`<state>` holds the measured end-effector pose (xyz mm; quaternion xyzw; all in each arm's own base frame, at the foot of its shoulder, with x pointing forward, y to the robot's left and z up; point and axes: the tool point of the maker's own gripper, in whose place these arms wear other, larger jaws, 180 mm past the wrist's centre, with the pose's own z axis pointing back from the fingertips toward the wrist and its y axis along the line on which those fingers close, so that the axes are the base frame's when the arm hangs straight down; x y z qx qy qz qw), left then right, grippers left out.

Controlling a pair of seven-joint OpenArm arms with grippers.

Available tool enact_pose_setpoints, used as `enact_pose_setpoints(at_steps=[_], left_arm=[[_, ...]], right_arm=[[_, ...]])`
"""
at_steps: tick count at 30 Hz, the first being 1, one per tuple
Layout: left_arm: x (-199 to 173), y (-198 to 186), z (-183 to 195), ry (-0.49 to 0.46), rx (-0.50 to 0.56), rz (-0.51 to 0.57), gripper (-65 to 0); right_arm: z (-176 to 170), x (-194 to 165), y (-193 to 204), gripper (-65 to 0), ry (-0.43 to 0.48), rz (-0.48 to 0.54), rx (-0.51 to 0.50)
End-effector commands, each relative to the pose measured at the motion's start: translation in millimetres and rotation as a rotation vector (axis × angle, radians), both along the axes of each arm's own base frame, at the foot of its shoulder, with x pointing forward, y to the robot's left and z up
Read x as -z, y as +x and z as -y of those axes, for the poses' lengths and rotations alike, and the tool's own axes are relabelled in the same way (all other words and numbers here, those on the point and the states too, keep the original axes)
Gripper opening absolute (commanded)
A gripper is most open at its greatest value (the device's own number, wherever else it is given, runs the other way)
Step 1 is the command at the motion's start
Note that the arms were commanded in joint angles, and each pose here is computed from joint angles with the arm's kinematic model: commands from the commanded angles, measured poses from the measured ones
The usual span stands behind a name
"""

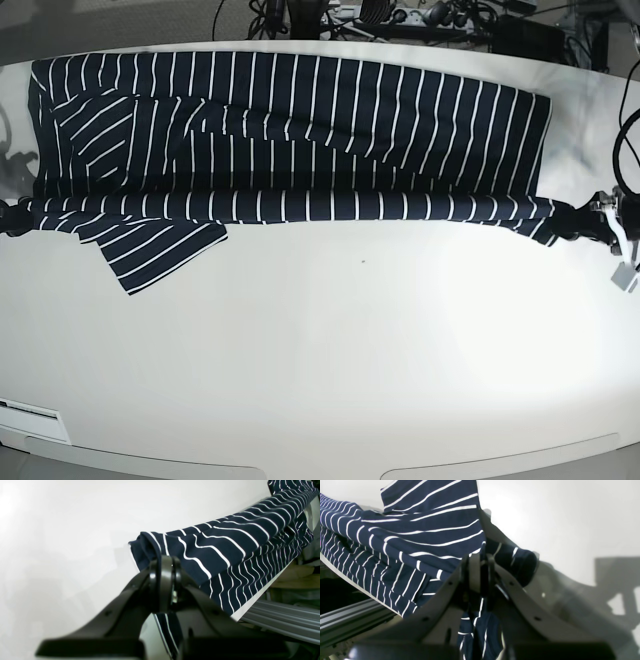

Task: Fold the T-shirt properly
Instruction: 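Lift the hem with both grippers and fold it toward the collar, then tuck the loose sleeve under with the right gripper toward the fold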

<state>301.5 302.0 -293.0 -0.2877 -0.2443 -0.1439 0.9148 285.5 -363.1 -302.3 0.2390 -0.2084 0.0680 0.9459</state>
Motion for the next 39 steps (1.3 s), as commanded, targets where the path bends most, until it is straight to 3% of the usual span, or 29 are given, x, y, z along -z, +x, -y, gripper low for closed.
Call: enact_pose_setpoints(at_steps=[1,8,17,23,32,37,39], left_arm=[[-16,5,-11,0.03,-0.004,0.031,-65.0],[-1,-9,-9,0.031,0.003,-0.022,-65.0],[11,-30,-3,0.058,0.052,-0.066,-65.0],[8,-30,-1,0.067,0.066,-0.058,-65.0],[34,-61,-2,0.061,0.048,-0.172,-65.0],[36,-64,-1,0.061,0.052,-0.18,-65.0],[36,-64,-1,0.061,0.052,-0.18,-51.7]], right_arm=[[12,-15,3,-65.0,-0.034,0.03,0.002],[9,-9,-4,-65.0,-0.038,0.01,-0.009],[-11,2,-24,-65.0,-0.072,-0.025,-0.111],[-13,7,-28,-65.0,-0.066,-0.039,-0.113],[-14,5,-24,-65.0,-0.059,-0.017,-0.104],[-14,5,-24,-65.0,-0.059,-0.016,-0.104],[-14,4,-22,-62.8,-0.058,-0.009,-0.102]])
